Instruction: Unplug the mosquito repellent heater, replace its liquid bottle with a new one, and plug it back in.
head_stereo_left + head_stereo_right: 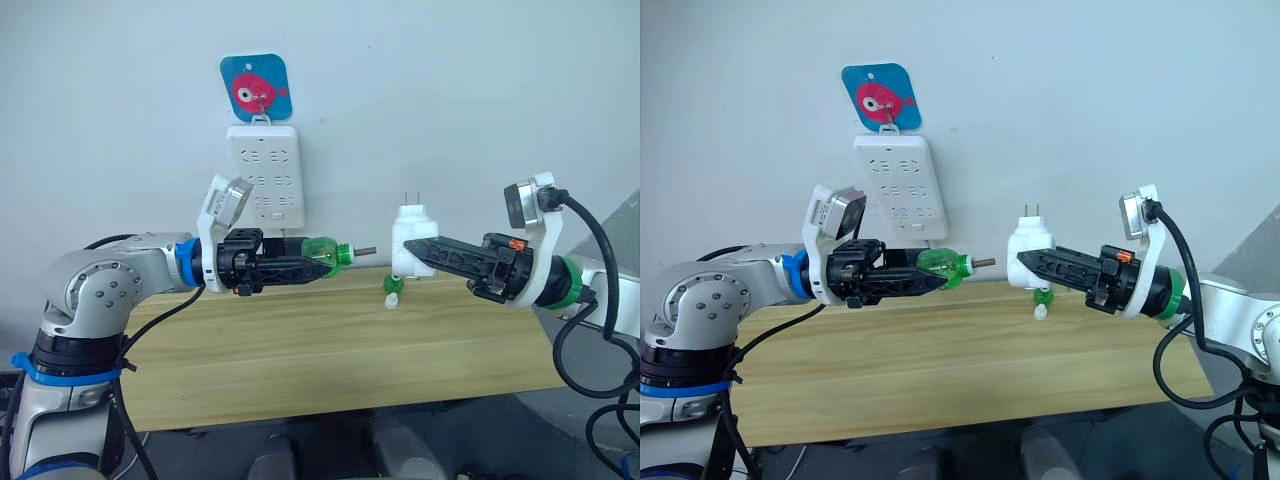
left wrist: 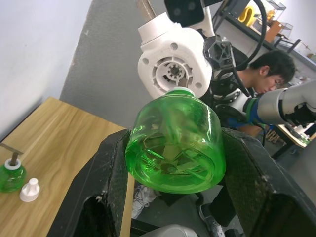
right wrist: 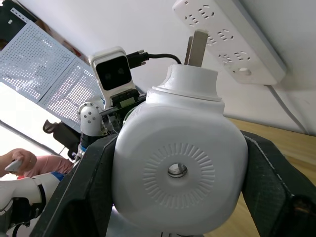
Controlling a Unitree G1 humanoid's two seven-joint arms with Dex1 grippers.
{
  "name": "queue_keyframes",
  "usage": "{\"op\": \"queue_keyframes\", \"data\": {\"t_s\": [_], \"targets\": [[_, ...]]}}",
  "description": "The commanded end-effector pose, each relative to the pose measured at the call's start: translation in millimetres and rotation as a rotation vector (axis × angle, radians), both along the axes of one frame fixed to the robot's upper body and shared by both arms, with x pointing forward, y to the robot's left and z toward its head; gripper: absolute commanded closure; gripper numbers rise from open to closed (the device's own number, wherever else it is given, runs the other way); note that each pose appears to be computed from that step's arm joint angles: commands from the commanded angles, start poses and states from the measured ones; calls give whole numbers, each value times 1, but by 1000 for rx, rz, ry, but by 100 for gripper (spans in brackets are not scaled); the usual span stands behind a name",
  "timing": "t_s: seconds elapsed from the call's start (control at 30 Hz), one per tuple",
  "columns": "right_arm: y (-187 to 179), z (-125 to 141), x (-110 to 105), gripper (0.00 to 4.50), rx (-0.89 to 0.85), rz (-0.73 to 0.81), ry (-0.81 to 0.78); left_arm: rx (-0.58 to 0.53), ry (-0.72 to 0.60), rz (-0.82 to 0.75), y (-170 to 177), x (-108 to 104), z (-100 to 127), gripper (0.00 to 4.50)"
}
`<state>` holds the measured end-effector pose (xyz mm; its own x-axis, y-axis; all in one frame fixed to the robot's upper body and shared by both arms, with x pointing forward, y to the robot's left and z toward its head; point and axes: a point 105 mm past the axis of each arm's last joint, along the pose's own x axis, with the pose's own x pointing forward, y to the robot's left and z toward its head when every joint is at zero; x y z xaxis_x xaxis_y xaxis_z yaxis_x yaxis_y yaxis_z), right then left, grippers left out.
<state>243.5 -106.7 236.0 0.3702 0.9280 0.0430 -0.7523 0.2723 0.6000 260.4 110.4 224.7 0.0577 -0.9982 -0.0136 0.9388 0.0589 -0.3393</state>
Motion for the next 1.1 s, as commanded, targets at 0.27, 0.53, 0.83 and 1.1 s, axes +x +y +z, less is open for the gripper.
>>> {"op": "queue_keyframes", "data": {"t_s": [0.27,0.53,0.83,1.1], "targets": [[8,13,-8,141,47,59,-47,-9,-45,-26,-9,3,6,210],[10,13,-8,141,44,64,-47,16,-48,-45,-12,3,1,210],[11,11,-8,141,29,68,-40,5,-56,-57,-15,3,5,210],[12,10,-9,141,17,72,-36,3,-58,-62,-16,3,6,210]]}}
